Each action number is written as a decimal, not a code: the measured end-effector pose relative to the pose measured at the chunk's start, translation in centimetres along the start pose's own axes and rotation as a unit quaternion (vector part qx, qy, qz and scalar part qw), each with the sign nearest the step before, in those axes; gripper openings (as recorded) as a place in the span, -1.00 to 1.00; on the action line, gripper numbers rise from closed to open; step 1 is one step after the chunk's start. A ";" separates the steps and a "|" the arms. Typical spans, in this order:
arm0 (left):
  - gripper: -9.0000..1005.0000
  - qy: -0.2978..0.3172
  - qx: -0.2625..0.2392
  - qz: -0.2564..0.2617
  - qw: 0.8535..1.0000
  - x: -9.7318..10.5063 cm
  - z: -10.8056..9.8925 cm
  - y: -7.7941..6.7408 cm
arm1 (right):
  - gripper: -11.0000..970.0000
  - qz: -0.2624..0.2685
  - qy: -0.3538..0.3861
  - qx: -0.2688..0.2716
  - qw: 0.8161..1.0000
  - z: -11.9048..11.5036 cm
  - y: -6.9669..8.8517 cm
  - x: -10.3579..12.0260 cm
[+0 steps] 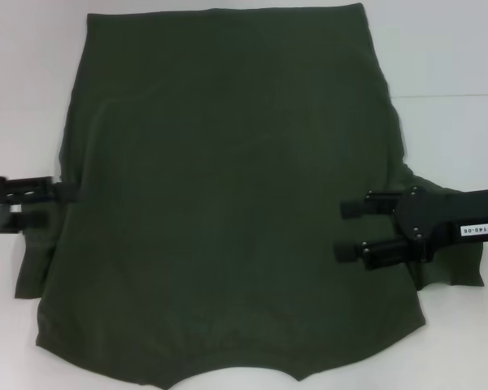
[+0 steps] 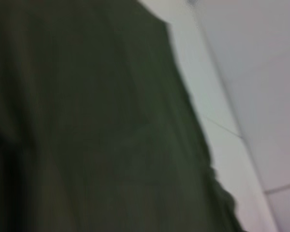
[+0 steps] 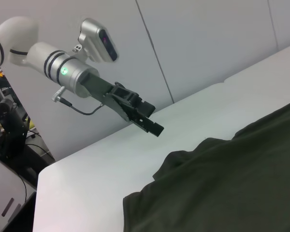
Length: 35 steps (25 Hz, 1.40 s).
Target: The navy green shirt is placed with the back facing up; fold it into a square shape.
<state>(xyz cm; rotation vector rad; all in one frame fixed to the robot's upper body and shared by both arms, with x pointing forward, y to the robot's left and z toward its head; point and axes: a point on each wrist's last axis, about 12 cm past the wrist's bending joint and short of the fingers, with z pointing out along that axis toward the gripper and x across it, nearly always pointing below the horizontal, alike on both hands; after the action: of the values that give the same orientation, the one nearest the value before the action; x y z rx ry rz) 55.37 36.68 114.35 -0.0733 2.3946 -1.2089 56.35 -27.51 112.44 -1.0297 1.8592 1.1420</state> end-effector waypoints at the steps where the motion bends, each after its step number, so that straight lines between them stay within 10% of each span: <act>1: 0.85 -0.006 -0.009 -0.005 1.000 0.0 -0.3 0.3 | 0.95 0.000 0.000 0.000 1.000 0.1 0.0 0.0; 14: 0.79 -0.038 -0.132 -0.033 0.990 -0.1 -0.1 4.2 | 0.95 -0.001 -0.001 -0.001 1.000 0.4 -0.1 -0.2; 35: 0.70 -0.015 -0.146 -0.034 0.989 0.4 2.9 4.9 | 0.95 -0.002 0.003 0.007 1.000 0.2 -0.3 -0.2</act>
<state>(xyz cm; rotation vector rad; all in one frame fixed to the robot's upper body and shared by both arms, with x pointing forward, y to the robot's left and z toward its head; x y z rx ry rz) 56.94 37.39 108.93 -0.2652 2.5438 -0.8699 56.70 -27.33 112.42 -1.0283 1.8664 1.1233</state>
